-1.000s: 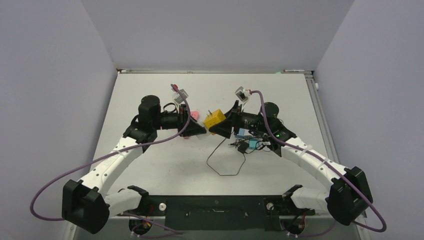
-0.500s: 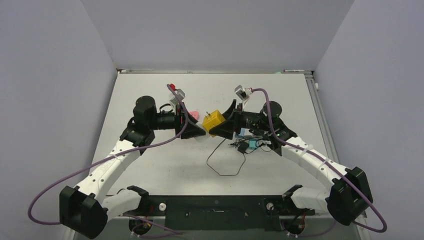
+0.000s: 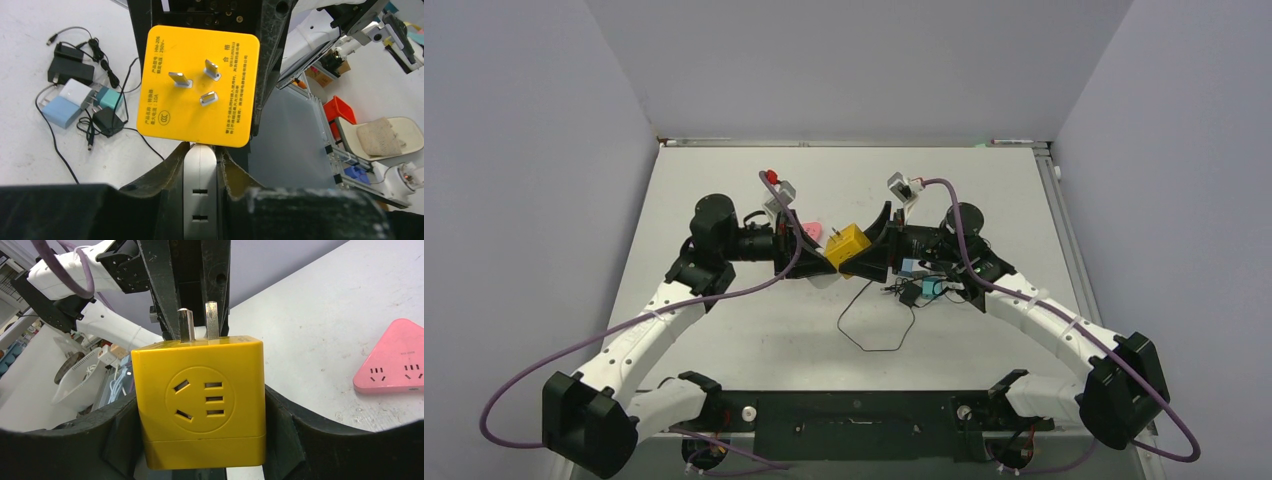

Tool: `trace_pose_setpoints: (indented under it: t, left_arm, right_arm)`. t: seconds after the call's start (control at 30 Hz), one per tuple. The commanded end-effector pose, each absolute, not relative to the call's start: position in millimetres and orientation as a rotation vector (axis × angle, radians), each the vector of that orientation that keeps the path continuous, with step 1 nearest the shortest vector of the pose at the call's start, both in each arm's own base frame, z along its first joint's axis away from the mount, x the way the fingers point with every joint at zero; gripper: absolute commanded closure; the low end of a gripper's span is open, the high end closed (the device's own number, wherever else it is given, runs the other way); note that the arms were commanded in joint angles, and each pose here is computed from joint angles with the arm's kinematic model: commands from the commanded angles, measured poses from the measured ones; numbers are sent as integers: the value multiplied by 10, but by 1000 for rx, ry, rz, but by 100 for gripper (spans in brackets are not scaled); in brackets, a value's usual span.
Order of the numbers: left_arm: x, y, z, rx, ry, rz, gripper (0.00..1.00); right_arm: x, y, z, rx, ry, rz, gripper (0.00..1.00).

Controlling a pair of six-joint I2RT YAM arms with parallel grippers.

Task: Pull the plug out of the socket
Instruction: Remove the plug from the socket.

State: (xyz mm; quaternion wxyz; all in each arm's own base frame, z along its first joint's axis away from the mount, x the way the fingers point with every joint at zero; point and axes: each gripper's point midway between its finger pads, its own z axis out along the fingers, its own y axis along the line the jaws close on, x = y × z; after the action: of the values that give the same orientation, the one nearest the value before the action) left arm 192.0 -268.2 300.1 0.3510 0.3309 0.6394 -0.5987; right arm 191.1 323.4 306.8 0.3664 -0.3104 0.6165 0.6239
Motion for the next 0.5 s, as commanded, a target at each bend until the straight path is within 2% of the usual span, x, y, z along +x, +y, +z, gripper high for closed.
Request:
trace_pose_setpoints:
  t: [0.0,0.03,0.27,0.47]
  left_arm:
    - [1985,-2677,3095,861,1590,-1496,96]
    - [1986,-2677,3100,860,1590,-1495,100]
    - [1875,-2692,3144,903,1558,-1517,100]
    - [1720,-2729,3175,971,1512,-1549,100]
  right_arm:
    - [1781,3253,3450,-900,1411,1606,95]
    - [1796,3251,3427,-895,1423,1595,95]
    - [2227,3165,3181,-723,1582,1434,95]
    - [2292,3118,3119,-688,1585,1449,95]
